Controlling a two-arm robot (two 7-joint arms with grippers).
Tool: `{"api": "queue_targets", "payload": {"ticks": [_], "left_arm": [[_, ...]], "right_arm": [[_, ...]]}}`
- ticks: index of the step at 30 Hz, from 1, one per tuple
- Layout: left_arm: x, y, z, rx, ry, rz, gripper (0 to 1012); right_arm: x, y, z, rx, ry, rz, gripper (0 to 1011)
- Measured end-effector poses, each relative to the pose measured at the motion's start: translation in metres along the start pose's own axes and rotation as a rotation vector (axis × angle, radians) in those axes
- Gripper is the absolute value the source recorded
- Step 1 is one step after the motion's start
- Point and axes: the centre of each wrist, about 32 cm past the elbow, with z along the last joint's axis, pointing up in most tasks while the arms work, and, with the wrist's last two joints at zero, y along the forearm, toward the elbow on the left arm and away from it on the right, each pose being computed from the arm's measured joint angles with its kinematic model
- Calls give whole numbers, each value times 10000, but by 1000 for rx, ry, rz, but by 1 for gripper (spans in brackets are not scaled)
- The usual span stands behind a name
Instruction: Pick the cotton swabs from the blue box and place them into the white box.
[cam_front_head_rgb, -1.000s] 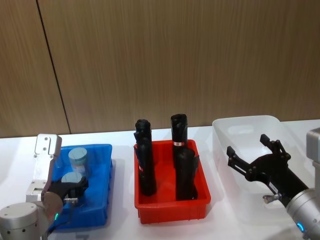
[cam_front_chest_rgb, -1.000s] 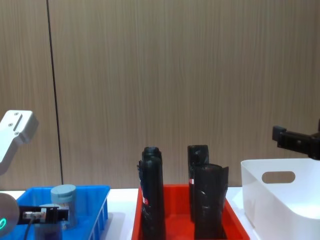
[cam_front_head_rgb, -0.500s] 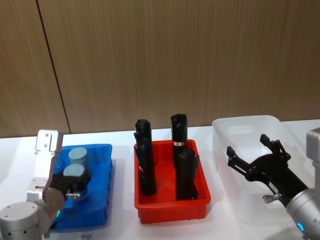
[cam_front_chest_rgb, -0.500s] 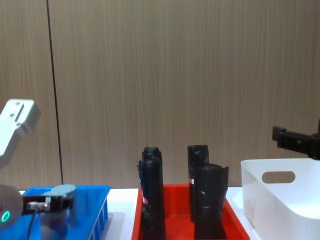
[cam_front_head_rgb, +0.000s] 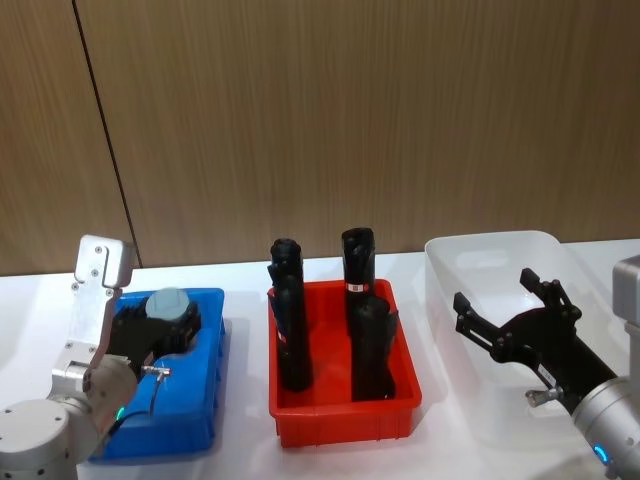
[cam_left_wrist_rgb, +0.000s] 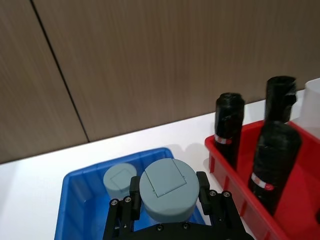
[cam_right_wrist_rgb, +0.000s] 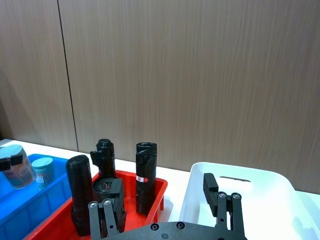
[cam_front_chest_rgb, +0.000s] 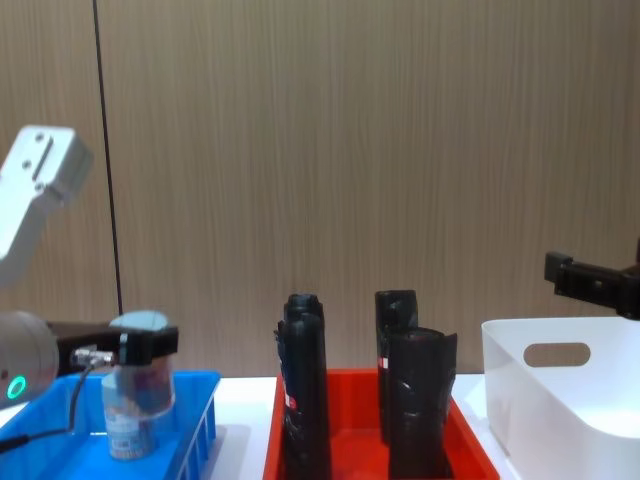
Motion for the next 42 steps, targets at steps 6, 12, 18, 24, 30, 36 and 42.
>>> {"api": "queue_targets", "payload": {"ticks": [6, 12, 18, 24, 30, 36, 42], "left_arm": [[-5, 98, 65, -57, -25, -70, 669], [-3, 162, 118, -98, -41, -141, 669], [2, 207, 175, -136, -49, -243, 669], [7, 222, 212, -155, -48, -327, 669], [16, 215, 262, -171, -45, -426, 669], [19, 187, 315, -181, -48, -526, 669], [20, 137, 357, -180, -54, -627, 669]], "right_arm": [[0, 0, 0, 0, 0, 0, 1002], [0, 0, 0, 0, 0, 0, 1002], [0, 0, 0, 0, 0, 0, 1002], [0, 0, 0, 0, 0, 0, 1002], [0, 0, 0, 0, 0, 0, 1002], [0, 0, 0, 0, 0, 0, 1002], [0, 0, 0, 0, 0, 0, 1002]]}}
